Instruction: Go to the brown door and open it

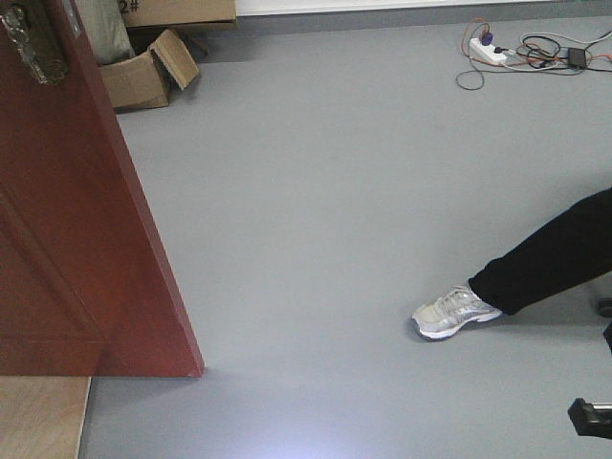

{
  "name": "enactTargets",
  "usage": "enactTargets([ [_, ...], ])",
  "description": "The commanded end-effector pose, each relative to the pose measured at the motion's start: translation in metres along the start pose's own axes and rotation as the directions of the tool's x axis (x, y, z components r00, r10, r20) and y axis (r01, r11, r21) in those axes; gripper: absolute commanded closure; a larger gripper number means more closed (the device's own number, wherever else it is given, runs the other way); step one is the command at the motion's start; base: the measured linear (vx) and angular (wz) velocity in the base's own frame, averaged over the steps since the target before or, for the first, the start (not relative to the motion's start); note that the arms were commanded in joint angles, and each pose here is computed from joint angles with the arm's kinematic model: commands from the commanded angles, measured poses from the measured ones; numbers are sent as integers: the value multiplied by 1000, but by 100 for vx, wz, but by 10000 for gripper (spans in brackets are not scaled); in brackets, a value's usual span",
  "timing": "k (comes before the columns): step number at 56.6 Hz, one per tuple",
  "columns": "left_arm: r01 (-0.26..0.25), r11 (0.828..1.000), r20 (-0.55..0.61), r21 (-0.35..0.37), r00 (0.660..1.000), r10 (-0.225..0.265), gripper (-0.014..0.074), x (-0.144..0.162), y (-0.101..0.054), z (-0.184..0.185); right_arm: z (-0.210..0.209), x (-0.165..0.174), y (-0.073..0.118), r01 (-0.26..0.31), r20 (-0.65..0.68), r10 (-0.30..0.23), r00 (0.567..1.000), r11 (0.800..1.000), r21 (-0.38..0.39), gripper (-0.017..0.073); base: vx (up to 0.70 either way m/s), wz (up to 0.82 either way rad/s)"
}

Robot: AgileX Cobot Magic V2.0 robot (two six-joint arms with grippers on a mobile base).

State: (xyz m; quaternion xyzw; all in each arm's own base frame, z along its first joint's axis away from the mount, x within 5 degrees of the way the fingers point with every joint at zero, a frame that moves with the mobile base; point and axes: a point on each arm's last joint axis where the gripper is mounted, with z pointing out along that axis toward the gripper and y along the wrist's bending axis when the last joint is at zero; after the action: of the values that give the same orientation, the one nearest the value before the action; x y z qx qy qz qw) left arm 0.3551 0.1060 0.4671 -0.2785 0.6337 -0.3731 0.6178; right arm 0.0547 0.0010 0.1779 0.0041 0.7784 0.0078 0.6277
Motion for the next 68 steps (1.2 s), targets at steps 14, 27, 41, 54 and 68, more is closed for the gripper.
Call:
enactTargets([
  [14, 4, 997, 47, 71, 999, -7, 597, -7, -27, -11, -1, -6, -1, 5, 87, -6, 996, 1000, 9, 559, 18, 6],
  [27, 4, 997, 47, 71, 999, -7, 597, -7, -27, -11, -1, -6, -1, 5, 87, -6, 996, 1000, 9, 559, 16, 14],
  [41, 4, 997, 47, 71, 999, -7, 597, -7, -27, -11, -1, -6, -1, 5, 87, -6, 996, 1000, 9, 559, 12, 12],
  [54, 4, 997, 47, 71, 999, -7, 597, -7, -27, -11, -1, -6, -1, 5, 87, -6, 996, 1000, 9, 559, 8, 8],
  [68, 4, 997, 47, 71, 999, -7, 597, -7, -27, -11, -1, -6, -1, 5, 87, -6, 996, 1000, 9, 559, 4, 4],
])
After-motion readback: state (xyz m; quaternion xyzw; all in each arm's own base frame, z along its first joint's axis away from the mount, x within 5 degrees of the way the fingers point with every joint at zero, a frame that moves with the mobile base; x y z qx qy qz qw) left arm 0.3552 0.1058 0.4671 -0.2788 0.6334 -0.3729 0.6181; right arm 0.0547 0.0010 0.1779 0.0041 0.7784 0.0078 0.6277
